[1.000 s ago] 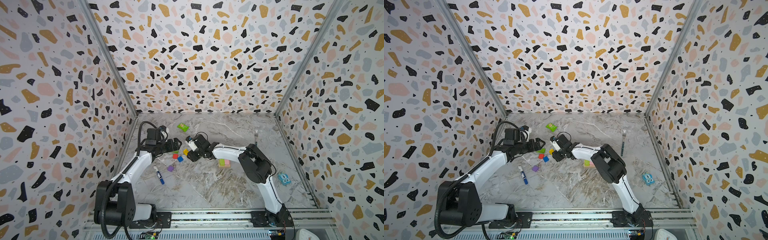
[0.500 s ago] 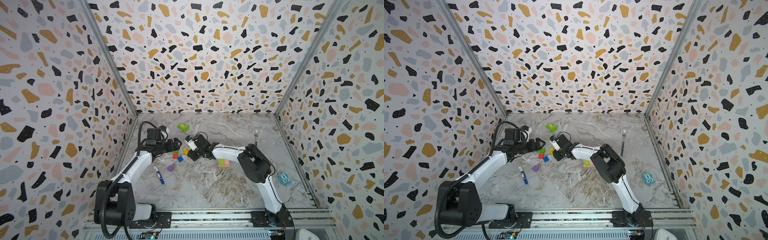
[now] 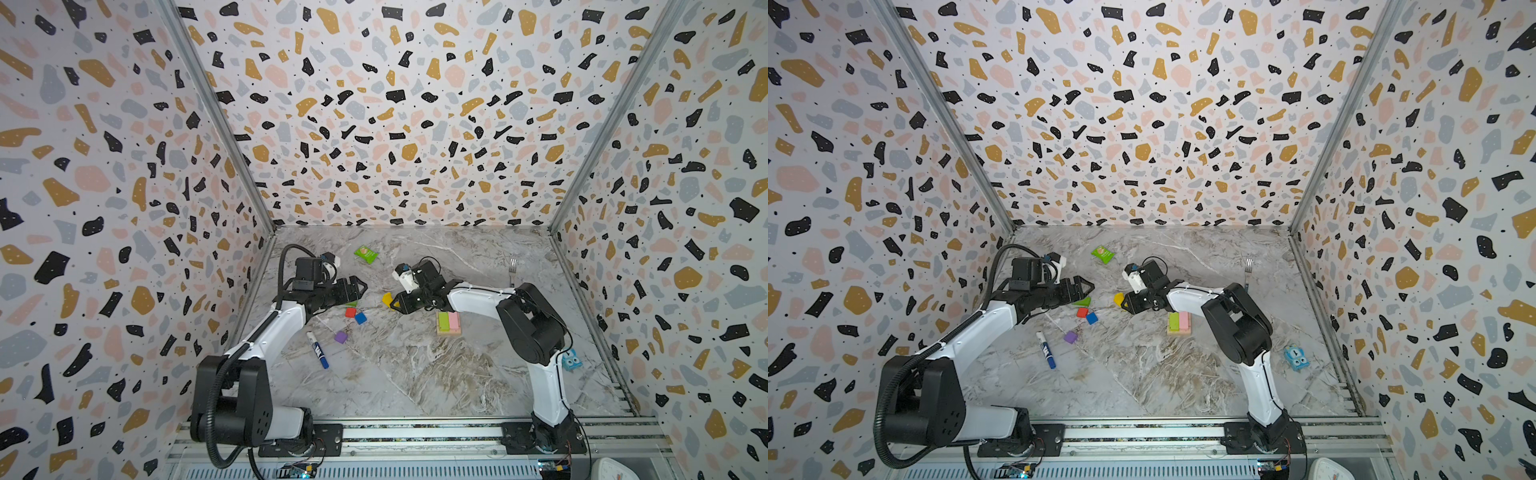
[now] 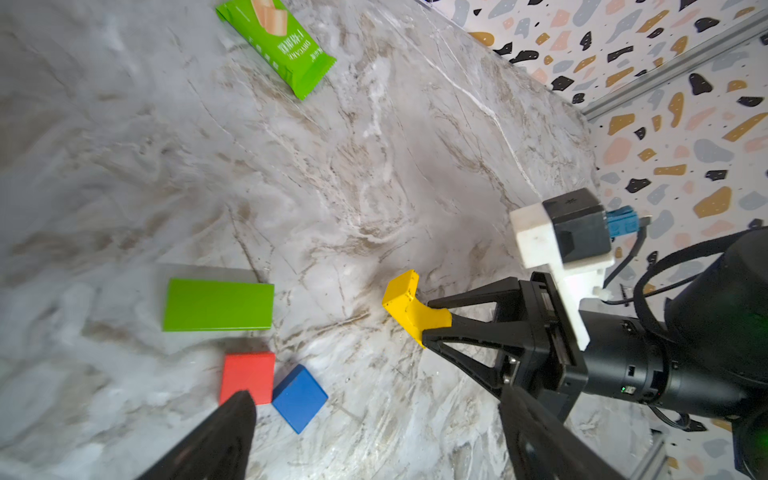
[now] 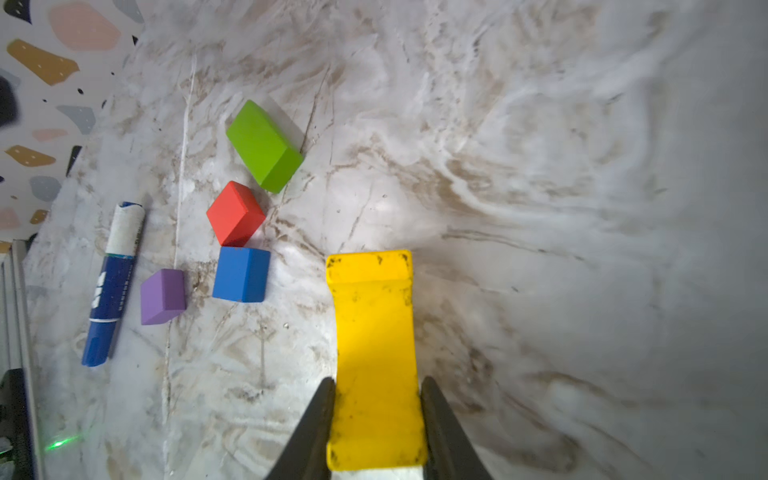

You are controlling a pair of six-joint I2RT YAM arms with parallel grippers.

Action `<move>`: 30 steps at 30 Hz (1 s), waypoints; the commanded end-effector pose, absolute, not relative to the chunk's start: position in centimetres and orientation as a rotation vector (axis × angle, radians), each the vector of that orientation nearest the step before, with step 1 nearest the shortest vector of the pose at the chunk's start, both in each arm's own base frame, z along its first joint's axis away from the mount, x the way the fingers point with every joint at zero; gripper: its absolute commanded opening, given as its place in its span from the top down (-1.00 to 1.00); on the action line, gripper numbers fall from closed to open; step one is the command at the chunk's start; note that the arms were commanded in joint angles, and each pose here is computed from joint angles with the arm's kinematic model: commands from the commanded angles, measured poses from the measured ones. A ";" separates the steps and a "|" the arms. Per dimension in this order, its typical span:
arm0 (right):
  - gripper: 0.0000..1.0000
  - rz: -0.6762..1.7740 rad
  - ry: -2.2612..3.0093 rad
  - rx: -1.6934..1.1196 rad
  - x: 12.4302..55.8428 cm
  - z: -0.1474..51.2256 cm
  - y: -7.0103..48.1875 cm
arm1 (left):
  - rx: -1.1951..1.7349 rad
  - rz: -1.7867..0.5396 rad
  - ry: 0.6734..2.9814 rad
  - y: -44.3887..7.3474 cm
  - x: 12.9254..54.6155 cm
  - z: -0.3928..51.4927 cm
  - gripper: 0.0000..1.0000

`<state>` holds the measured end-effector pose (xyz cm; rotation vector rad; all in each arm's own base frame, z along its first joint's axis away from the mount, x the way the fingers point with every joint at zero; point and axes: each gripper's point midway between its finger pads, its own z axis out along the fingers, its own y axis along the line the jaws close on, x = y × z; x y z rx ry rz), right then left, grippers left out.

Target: Build the wood block tower

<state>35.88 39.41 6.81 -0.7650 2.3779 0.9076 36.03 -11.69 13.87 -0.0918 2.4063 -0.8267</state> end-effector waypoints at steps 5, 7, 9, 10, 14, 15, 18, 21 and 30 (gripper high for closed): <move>0.63 0.926 2.251 -0.742 35.0 13.1 39.1 | -0.206 -1.159 2.293 -14.9 36.3 15.1 -0.84; 0.63 0.918 2.239 -0.732 34.8 13.8 38.8 | -0.233 -1.185 2.262 -15.4 36.5 15.6 -0.84; 0.63 0.916 2.230 -0.729 34.6 14.4 38.7 | -0.246 -1.214 2.236 -16.0 36.8 16.1 -0.83; 0.63 0.919 2.232 -0.729 34.5 14.6 38.6 | -0.253 -1.238 2.222 -16.4 36.9 16.4 -0.81; 0.63 0.929 2.209 -0.733 34.0 15.7 38.8 | -0.278 -1.313 2.162 -17.4 37.6 17.4 -0.77; 0.63 0.929 2.206 -0.732 33.8 15.9 38.8 | -0.302 -1.342 2.151 -17.7 37.8 17.6 -0.75; 0.64 0.931 2.197 -0.720 33.7 16.5 38.9 | -0.325 -1.399 2.121 -18.3 38.1 17.8 -0.69; 0.63 0.945 2.180 -0.718 33.5 17.2 39.3 | -0.347 -1.433 2.096 -18.5 38.1 18.0 -0.60; 0.63 0.961 2.138 -0.732 33.2 18.8 40.4 | -0.371 -1.513 2.060 -19.1 38.0 18.2 -0.32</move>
